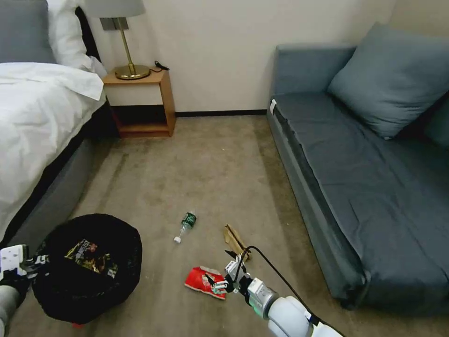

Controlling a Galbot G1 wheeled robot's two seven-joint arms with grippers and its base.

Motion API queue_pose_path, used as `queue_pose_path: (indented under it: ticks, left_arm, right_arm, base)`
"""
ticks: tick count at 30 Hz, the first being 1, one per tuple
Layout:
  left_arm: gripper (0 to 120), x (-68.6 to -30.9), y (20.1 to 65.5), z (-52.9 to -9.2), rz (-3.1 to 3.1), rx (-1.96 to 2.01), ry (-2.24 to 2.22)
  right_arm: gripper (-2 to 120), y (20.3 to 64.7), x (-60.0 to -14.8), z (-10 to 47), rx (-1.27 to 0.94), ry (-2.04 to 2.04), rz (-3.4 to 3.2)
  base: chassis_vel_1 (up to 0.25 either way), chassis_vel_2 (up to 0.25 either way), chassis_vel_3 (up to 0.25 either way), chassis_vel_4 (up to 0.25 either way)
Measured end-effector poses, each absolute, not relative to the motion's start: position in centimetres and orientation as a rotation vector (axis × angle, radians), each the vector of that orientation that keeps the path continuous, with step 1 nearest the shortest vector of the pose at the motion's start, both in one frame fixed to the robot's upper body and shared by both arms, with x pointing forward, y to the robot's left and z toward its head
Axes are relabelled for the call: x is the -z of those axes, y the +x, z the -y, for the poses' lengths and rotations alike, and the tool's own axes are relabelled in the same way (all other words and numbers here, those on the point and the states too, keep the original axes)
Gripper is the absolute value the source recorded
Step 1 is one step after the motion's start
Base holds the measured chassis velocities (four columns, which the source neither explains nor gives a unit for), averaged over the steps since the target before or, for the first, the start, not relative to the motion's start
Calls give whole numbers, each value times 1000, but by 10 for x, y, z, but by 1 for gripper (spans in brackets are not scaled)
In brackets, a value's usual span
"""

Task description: Pick up the trash bin, then pick up the garbage on the floor and place it into the trash bin.

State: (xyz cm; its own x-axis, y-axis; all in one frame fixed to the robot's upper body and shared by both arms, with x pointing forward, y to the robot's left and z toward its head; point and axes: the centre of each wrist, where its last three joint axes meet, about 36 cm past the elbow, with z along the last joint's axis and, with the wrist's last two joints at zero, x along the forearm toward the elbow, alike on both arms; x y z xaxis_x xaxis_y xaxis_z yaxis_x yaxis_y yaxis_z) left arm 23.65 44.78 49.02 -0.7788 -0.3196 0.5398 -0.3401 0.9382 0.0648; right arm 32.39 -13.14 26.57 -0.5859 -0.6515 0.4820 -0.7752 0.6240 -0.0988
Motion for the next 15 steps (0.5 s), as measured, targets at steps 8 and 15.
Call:
queue_pose_path:
  ticks: [8, 15]
  left_arm:
    - [6, -489, 234, -449, 2516, -45, 476]
    - [6, -488, 232, -449, 2508, -42, 484]
  right_arm:
    - [100, 353, -244, 122, -402, 1169, 2328]
    - [100, 381, -219, 112, -434, 1181, 2260]
  base:
    - [0, 0, 0, 0]
    - [0, 0, 0, 0]
